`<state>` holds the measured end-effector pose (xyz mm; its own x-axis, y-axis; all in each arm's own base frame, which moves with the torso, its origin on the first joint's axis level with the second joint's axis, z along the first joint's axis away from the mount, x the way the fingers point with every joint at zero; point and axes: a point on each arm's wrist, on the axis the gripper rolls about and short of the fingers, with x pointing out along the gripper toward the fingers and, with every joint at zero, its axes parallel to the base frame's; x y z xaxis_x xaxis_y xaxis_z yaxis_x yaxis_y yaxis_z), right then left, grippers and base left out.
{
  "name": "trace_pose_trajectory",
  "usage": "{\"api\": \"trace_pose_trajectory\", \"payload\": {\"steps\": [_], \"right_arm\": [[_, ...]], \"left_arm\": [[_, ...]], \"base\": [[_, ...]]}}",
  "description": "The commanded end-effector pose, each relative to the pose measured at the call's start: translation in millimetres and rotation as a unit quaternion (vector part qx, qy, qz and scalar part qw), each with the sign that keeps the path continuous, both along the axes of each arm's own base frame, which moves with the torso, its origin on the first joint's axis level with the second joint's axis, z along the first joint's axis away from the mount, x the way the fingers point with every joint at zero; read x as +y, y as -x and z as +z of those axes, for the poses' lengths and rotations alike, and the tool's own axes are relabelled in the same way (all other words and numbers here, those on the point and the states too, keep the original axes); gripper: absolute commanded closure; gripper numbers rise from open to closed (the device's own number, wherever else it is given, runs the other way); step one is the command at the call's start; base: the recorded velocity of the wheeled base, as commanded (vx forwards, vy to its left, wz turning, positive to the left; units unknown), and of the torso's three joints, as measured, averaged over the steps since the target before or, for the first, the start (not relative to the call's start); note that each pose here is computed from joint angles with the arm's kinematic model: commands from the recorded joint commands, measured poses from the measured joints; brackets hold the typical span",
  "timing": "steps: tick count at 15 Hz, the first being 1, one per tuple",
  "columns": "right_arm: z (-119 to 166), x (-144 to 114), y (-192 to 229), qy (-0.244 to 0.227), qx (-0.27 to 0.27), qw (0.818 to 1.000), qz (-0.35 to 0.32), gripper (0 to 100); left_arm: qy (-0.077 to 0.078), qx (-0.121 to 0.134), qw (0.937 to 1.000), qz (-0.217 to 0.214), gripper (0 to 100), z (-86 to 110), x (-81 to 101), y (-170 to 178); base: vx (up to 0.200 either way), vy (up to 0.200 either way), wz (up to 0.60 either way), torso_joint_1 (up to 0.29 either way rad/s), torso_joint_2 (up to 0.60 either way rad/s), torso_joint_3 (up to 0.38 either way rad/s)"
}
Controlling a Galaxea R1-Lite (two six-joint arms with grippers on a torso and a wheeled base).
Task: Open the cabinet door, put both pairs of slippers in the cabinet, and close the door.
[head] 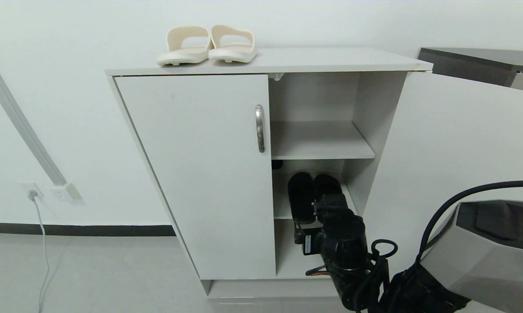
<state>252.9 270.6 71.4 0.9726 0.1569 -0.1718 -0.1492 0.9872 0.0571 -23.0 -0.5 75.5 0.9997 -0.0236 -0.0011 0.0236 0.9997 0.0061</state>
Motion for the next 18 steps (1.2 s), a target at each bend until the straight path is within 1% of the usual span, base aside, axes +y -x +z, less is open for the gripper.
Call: {"api": "trace_pose_trajectory", "payload": {"steps": [1, 14, 18], "right_arm": [[-1.0, -0.7, -1.0, 0.001, 0.001, 1.000, -0.002, 0], [-2.3, -0.4, -1.3, -0.002, -0.002, 1.000, -0.002, 0], [-3.0, -0.9, -1.6, 0.005, -0.002, 1.000, -0.003, 0]], "left_arm": [[0.000, 0.001, 1.0000, 0.001, 100, -0.1, 0.0, -0.1], [0.000, 0.001, 1.0000, 0.002, 100, -0.1, 0.0, -0.1], [0.000, 0.001, 1.0000, 0.002, 100, -0.1, 0.0, -0.1]], "base": [[0.000, 0.200, 0.00, -0.002, 0.00, 0.007], [0.000, 0.200, 0.00, 0.001, 0.00, 0.003], [0.000, 0.000, 0.00, 0.000, 0.00, 0.000]]}}
